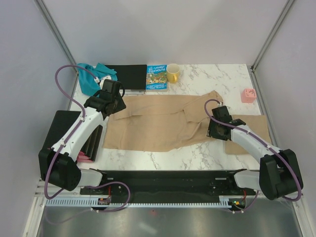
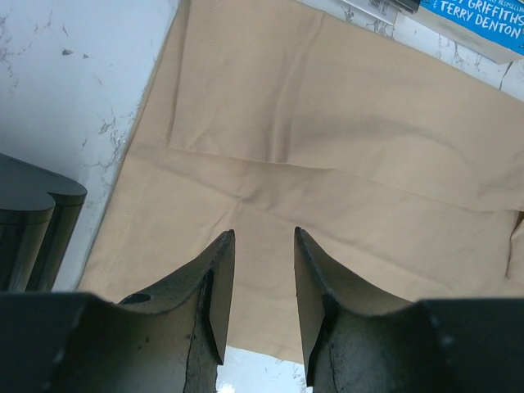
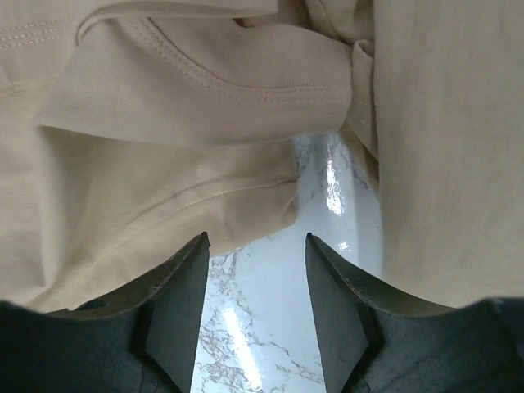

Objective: Fold and stack the t-shirts

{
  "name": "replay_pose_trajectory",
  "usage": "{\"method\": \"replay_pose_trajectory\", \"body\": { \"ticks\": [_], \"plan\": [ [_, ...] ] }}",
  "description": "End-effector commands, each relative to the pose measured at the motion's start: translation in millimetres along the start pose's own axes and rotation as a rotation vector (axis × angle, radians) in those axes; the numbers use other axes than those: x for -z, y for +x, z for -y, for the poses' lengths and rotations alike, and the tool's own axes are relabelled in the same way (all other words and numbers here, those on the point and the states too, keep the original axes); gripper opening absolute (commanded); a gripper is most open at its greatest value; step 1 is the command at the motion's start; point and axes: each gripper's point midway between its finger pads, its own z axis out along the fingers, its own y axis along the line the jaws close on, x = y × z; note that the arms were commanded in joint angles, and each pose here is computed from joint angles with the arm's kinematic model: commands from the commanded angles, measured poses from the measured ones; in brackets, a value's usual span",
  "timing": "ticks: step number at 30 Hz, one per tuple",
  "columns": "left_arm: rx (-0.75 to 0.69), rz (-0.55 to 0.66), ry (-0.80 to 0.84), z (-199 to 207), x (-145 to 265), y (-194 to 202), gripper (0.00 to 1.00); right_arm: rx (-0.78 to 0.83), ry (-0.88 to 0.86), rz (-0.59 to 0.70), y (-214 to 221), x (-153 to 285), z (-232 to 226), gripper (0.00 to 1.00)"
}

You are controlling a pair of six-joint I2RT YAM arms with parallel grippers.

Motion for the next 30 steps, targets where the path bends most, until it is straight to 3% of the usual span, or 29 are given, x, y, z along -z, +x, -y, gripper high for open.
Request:
{"method": "replay_pose_trajectory", "body": {
  "ticks": [1, 9, 12, 14, 18, 20, 23, 24, 25, 30],
  "plan": [
    [-0.025, 0.055, 0.042, 7, 9, -12, 0.42, -0.032, 0.045, -0.016, 2, -8, 4, 0.58],
    [-0.029, 0.061, 0.036, 7, 9, -13, 0.42, -0.022, 0.048, -0.123, 19, -32, -3, 0.58],
    [-0.030, 0.064, 0.035, 7, 9, -14, 0.42, -0.013, 0.039, -0.133, 21, -36, -5, 0.56],
    [-0.030, 0.062, 0.034, 7, 8, -14, 0.42, -0.006, 0.032, -0.128, 20, -37, -6, 0.47],
    [-0.035, 0.054, 0.034, 7, 6, -11, 0.42, 0.004, 0.038, -0.106, 15, -34, -4, 0.54],
    [-0.037, 0.054, 0.031, 7, 5, -12, 0.41, 0.005, 0.031, -0.085, 11, -31, -5, 0.52],
    [-0.038, 0.051, 0.030, 8, 4, -11, 0.41, 0.007, 0.024, -0.078, 7, -29, -7, 0.26],
    [-0.039, 0.052, 0.031, 8, 4, -12, 0.41, 0.005, 0.008, -0.076, 4, -27, -11, 0.09],
    [-0.042, 0.050, 0.027, 7, 3, -11, 0.41, 0.004, -0.004, -0.070, 1, -25, -13, 0.00],
    [-0.042, 0.044, 0.025, 8, 1, -9, 0.41, 0.014, -0.072, -0.023, -18, -9, -27, 0.00]
  ]
}}
